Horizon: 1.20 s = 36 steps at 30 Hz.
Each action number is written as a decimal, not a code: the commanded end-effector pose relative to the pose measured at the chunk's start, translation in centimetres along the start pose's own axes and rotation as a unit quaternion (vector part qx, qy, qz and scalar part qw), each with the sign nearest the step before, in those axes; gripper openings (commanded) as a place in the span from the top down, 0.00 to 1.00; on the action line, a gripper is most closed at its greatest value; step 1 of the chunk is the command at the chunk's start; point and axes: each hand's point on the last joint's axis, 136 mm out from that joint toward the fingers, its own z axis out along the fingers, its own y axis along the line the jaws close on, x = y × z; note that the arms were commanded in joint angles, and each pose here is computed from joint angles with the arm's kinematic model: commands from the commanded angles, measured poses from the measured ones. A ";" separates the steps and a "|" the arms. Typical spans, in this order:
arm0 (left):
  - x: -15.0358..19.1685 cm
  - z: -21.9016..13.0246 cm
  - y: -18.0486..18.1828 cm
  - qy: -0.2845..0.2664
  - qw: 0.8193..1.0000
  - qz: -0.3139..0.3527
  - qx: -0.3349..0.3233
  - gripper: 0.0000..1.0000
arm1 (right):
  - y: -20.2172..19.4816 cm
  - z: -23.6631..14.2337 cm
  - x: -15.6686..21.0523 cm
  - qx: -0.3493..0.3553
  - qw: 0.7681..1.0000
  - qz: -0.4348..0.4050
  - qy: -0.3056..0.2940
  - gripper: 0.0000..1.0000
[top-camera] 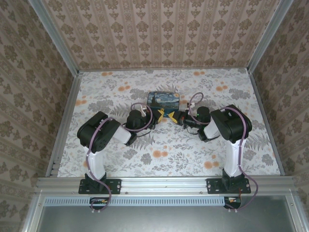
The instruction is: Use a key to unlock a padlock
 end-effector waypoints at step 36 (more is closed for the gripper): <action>8.3 1.3 -5.9 0.175 0.979 0.052 0.094 1.00 | 3.5 2.3 1.0 -0.033 0.998 0.041 0.020 1.00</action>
